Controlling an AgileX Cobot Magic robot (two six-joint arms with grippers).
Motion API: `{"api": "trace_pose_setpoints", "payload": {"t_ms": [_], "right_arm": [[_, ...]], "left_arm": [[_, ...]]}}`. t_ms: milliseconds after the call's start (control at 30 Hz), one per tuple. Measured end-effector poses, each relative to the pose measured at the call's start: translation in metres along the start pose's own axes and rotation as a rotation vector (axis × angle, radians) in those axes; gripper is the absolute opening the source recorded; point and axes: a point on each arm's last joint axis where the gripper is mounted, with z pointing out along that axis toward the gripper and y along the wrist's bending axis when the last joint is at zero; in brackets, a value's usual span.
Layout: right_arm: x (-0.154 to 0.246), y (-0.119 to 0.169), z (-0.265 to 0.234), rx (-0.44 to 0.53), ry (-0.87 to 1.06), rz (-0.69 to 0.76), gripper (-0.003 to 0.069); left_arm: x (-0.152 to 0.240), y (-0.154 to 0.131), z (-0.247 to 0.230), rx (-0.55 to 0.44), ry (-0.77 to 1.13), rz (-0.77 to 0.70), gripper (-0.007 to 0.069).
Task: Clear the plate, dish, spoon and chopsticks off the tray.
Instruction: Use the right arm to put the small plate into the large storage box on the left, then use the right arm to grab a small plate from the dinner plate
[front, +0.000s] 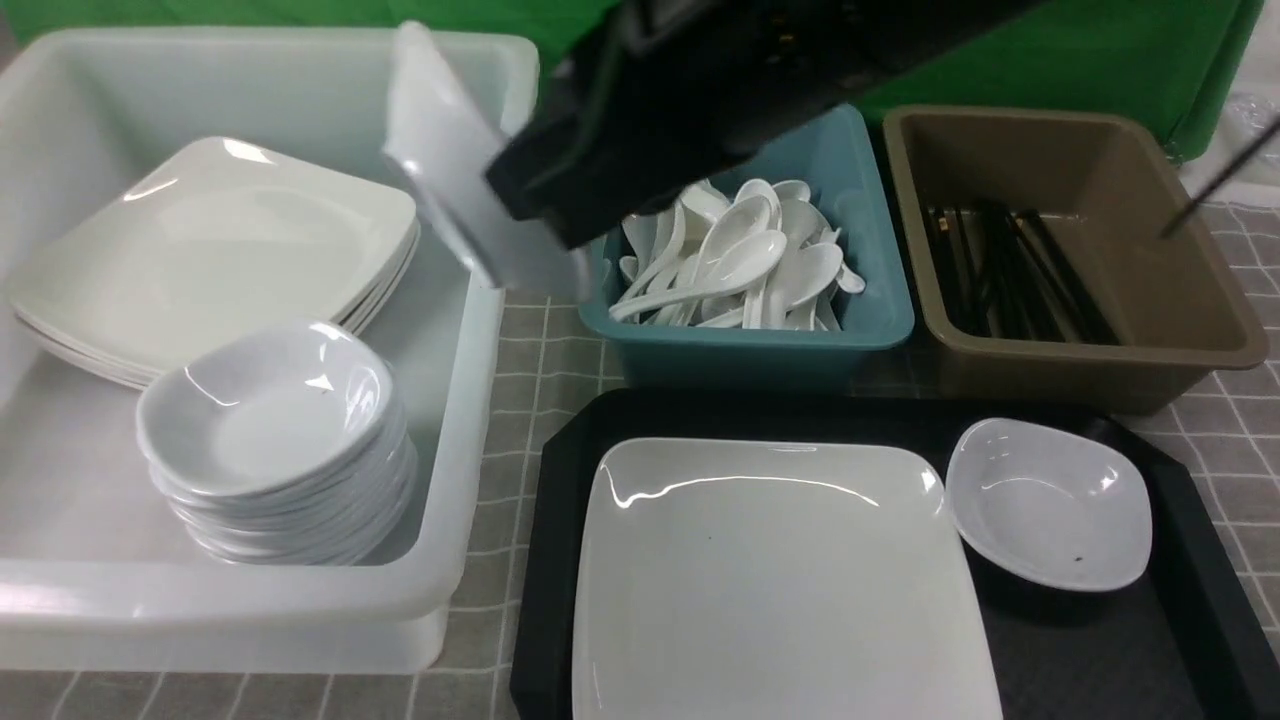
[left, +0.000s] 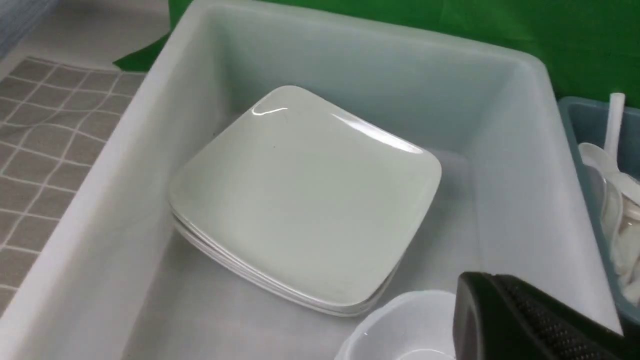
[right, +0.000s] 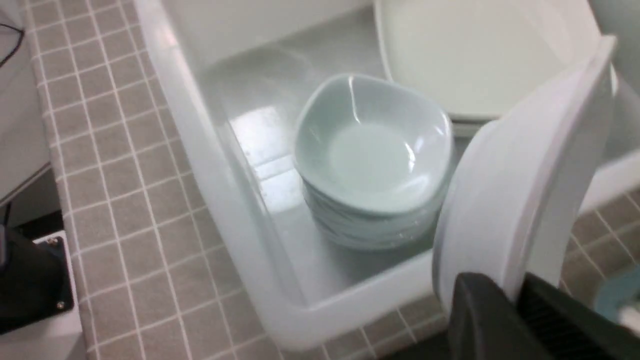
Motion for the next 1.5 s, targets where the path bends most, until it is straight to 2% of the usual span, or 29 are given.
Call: {"api": "trace_pose_setpoints", "payload": {"t_ms": [167, 300, 433, 633, 733, 800, 933, 1033, 1133, 1267, 1367, 1433, 1500], "right_arm": [[-0.01, 0.013, 0.054, -0.03, 0.007, -0.085, 0.0066], [-0.007, 0.021, 0.089, -0.001, 0.021, -0.188, 0.0066], [-0.003, 0.028, 0.114, 0.009, 0.024, -0.254, 0.0066], [0.002, 0.026, 0.137, 0.027, 0.016, -0.274, 0.0086], [0.003, 0.026, 0.142, 0.03, 0.017, -0.283, 0.016], [0.004, 0.027, 0.143, 0.028, 0.022, -0.287, 0.0256], [0.006, 0.029, 0.143, 0.015, 0.044, -0.291, 0.039], [0.009, 0.029, 0.139, 0.012, 0.099, -0.303, 0.0411], [0.011, 0.023, 0.12, 0.086, 0.191, -0.299, 0.0374], [0.01, -0.011, 0.05, 0.39, 0.348, -0.241, 0.0118], [0.022, -0.048, -0.004, 0.526, 0.43, -0.086, 0.0043], [0.038, -0.074, -0.035, 0.538, 0.428, 0.049, 0.0031], [0.063, -0.094, -0.056, 0.49, 0.429, 0.193, 0.0031]], "left_arm": [[0.013, -0.003, -0.011, 0.055, 0.121, -0.029, 0.0004], [0.023, 0.001, -0.01, 0.013, 0.239, -0.023, 0.0004], [0.025, 0.005, -0.008, -0.041, 0.265, -0.025, 0.0004], [0.027, 0.007, -0.009, -0.059, 0.296, -0.023, 0.0004], [0.027, 0.007, -0.009, -0.062, 0.296, -0.02, 0.0004], [0.027, 0.007, -0.009, -0.062, 0.296, -0.02, 0.0004], [0.027, 0.007, -0.009, -0.062, 0.296, -0.019, 0.0004], [0.027, 0.006, -0.009, -0.051, 0.297, 0.006, 0.0004], [0.028, 0.003, -0.009, -0.013, 0.303, 0.044, 0.0004], [0.029, -0.01, 0.002, 0.135, 0.342, 0.077, 0.0004], [0.032, -0.02, 0.018, 0.234, 0.4, 0.084, 0.0004], [0.035, -0.025, 0.033, 0.274, 0.455, 0.083, 0.0004], [0.038, -0.027, 0.044, 0.286, 0.491, 0.085, 0.0004]]}}
